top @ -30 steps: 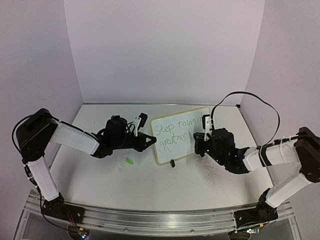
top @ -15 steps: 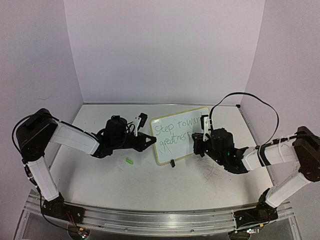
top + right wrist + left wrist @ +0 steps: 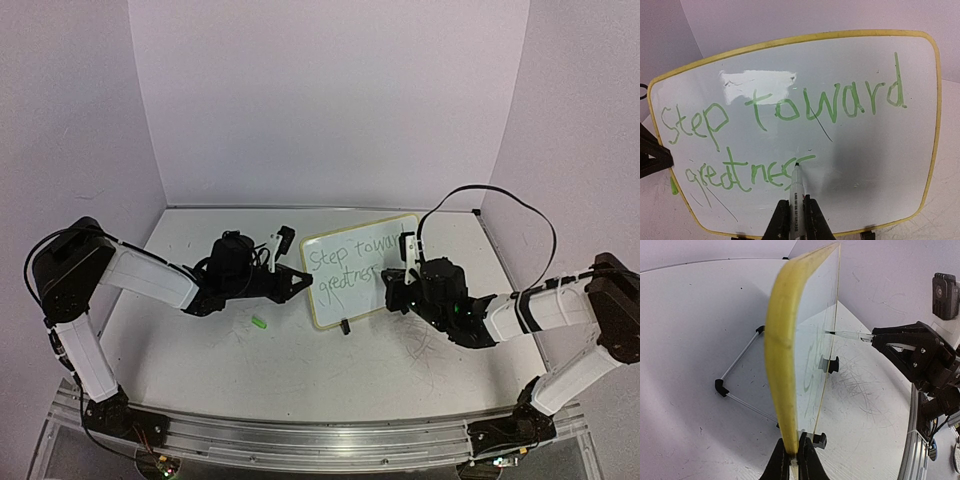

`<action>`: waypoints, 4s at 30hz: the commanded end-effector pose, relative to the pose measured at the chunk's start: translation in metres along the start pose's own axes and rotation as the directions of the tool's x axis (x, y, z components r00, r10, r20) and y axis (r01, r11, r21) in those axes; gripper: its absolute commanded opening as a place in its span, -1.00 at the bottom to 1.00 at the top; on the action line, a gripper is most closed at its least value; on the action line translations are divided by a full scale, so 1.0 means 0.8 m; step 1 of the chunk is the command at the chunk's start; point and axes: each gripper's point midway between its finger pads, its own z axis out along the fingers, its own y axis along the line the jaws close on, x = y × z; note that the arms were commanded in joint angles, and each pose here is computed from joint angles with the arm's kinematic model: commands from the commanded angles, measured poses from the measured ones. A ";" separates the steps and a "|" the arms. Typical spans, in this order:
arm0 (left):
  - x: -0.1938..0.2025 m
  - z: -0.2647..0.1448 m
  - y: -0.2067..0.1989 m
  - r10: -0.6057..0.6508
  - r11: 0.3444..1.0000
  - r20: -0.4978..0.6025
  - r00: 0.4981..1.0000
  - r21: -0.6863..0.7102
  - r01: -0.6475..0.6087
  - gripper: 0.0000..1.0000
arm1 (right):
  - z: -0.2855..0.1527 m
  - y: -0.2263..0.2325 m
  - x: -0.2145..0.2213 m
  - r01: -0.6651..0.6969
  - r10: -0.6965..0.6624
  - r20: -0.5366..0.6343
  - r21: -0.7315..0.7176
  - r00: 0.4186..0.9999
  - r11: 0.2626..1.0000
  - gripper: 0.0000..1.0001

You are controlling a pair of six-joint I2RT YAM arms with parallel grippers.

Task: Write a sentence on the whiteboard
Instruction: Write a sentence on the whiteboard, then pick up the whiteboard marker from the center of the board.

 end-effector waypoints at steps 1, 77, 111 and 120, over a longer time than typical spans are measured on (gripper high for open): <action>-0.016 -0.009 0.003 0.042 0.998 0.036 0.998 -0.039 -0.040 -1.00 | -0.002 -0.004 0.011 -0.004 0.005 -0.023 0.015 1.000 1.000 -1.00; -0.014 -0.013 0.003 0.040 0.998 0.035 0.999 -0.042 -0.038 -1.00 | 0.005 -0.014 -0.008 -0.018 0.016 0.031 0.066 0.999 0.998 -1.00; 0.005 -0.115 0.029 -0.198 0.941 0.109 0.974 -0.257 0.220 0.34 | -0.090 -0.022 -0.091 0.048 -0.051 0.070 0.041 0.996 0.998 -1.00; 0.096 -0.156 0.085 -0.631 0.549 -0.027 0.775 -0.721 0.422 0.20 | -0.068 0.007 -0.079 0.093 -0.087 0.085 -0.069 0.993 0.993 -1.00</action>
